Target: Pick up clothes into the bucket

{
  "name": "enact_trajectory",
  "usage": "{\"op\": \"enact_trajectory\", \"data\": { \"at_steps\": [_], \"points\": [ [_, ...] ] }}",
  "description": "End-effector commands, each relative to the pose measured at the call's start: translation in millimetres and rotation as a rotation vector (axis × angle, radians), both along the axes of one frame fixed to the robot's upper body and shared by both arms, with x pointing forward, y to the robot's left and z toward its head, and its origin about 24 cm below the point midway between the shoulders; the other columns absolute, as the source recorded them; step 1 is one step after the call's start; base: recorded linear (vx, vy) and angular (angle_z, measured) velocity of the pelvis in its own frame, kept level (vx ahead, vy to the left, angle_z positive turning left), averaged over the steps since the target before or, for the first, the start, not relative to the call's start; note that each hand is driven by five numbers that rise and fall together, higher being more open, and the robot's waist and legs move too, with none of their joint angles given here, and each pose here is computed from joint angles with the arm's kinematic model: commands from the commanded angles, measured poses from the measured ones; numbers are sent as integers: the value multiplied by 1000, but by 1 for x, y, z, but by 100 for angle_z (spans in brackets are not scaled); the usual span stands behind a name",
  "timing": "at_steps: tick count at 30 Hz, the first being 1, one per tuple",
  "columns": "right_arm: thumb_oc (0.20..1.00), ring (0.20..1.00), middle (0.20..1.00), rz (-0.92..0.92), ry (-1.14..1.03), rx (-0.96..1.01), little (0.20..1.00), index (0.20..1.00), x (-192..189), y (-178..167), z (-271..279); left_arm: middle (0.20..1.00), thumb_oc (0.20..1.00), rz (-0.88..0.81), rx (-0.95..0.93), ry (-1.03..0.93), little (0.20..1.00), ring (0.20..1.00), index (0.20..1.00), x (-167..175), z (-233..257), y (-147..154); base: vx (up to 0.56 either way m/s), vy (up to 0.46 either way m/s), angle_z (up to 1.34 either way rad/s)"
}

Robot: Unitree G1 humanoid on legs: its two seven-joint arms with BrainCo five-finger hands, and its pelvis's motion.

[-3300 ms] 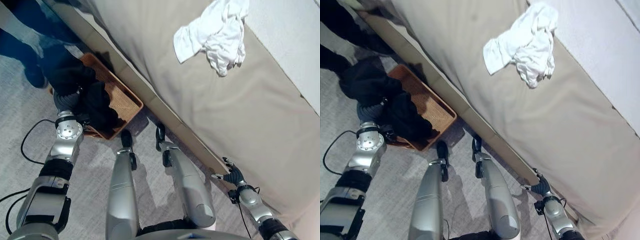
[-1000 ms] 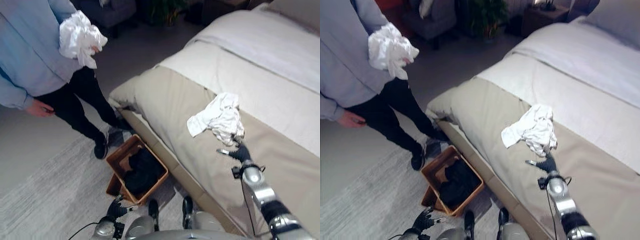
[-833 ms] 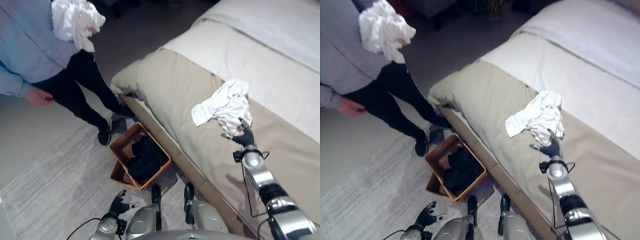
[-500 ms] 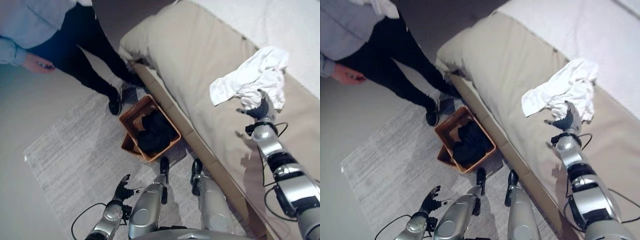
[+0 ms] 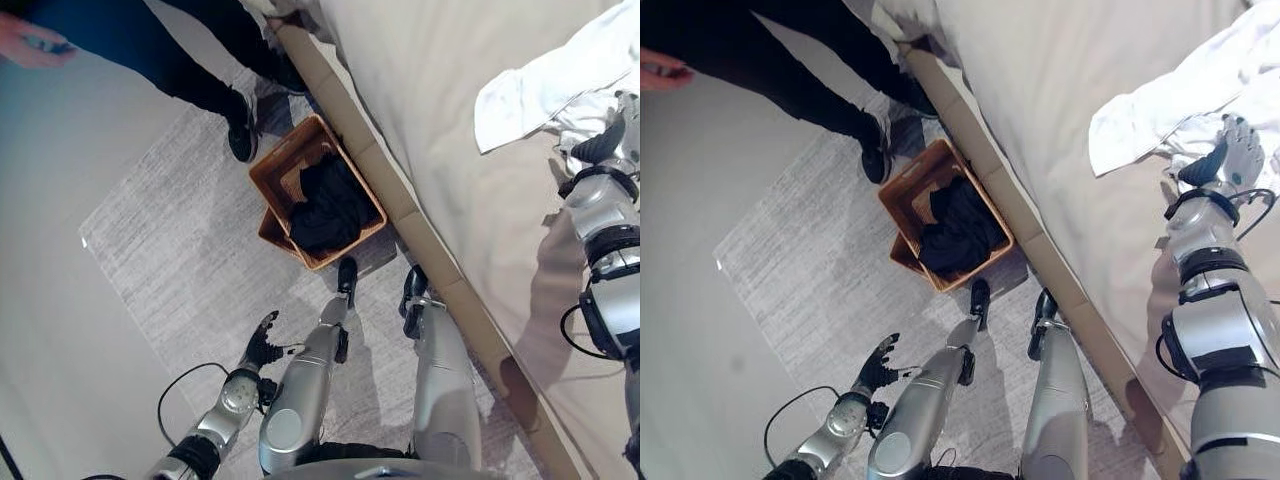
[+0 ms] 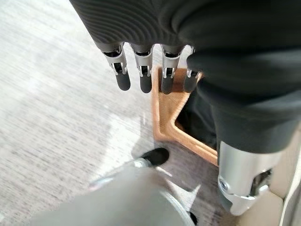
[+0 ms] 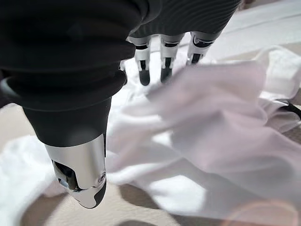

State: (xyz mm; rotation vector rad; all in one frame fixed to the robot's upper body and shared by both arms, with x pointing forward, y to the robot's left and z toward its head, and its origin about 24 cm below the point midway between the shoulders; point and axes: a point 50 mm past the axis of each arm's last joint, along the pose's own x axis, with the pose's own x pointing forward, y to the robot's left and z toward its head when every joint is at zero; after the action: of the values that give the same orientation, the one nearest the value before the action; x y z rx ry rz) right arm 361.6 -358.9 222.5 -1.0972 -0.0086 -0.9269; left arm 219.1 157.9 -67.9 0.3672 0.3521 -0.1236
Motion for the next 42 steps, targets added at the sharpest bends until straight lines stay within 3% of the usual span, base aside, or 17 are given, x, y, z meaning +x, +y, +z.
{"op": "enact_trajectory", "data": {
  "at_steps": [1, 4, 5, 6, 7, 12, 28, 32, 39, 42],
  "points": [
    [1000, 1000, 1000, -172, -72, -133, 1000, 1000, -29, -38, 48, 1000, 1000, -28, -28, -35, 1000, 1000, 1000, 0, 6, -6, -15, -6, 21],
    [1000, 1000, 1000, -221, -53, -130, 1000, 1000, -42, -53, 69, 1000, 1000, -85, -47, -55, 1000, 1000, 1000, 5, 13, -15, -9, -31, 13],
    [567, 567, 567, -218, -69, -115, 567, 567, -43, -54, 74, 1000, 1000, -91, -55, -57, 1000, 1000, 1000, 7, 14, -17, -4, -35, 5],
    [448, 448, 448, -218, -70, -116, 448, 448, -43, -54, 75, 1000, 1000, -91, -56, -57, 1000, 1000, 1000, 7, 14, -18, -1, -23, 7],
    [200, 200, 200, -217, -75, -83, 200, 200, -46, -57, 78, 1000, 1000, -94, -62, -56, 1000, 1000, 1000, 8, 15, -19, -5, -23, 7],
    [200, 200, 200, -186, -106, 35, 200, 200, -53, -65, 94, 1000, 1000, -95, -78, -27, 1000, 1000, 1000, 8, 13, -21, -6, -17, 5],
    [200, 200, 200, -101, -159, 106, 200, 200, -55, -67, 100, 1000, 1000, -58, -83, -49, 1000, 1000, 1000, 18, 19, -8, -2, 2, 0],
    [200, 200, 200, 71, -323, 30, 200, 200, -41, -32, 141, 1000, 1000, -15, -52, -74, 1000, 1000, 1000, 22, 24, 10, -85, 66, -9],
    [200, 200, 200, 419, -506, -191, 200, 200, -26, 59, 203, 1000, 1000, 104, -23, -95, 1000, 1000, 1000, 19, 28, 48, 17, 63, -39],
    [200, 200, 200, 487, -537, -227, 200, 200, -27, 77, 212, 1000, 1000, 123, -31, -115, 1000, 1000, 1000, 17, 33, 58, 69, 74, -60]
  ]
}}
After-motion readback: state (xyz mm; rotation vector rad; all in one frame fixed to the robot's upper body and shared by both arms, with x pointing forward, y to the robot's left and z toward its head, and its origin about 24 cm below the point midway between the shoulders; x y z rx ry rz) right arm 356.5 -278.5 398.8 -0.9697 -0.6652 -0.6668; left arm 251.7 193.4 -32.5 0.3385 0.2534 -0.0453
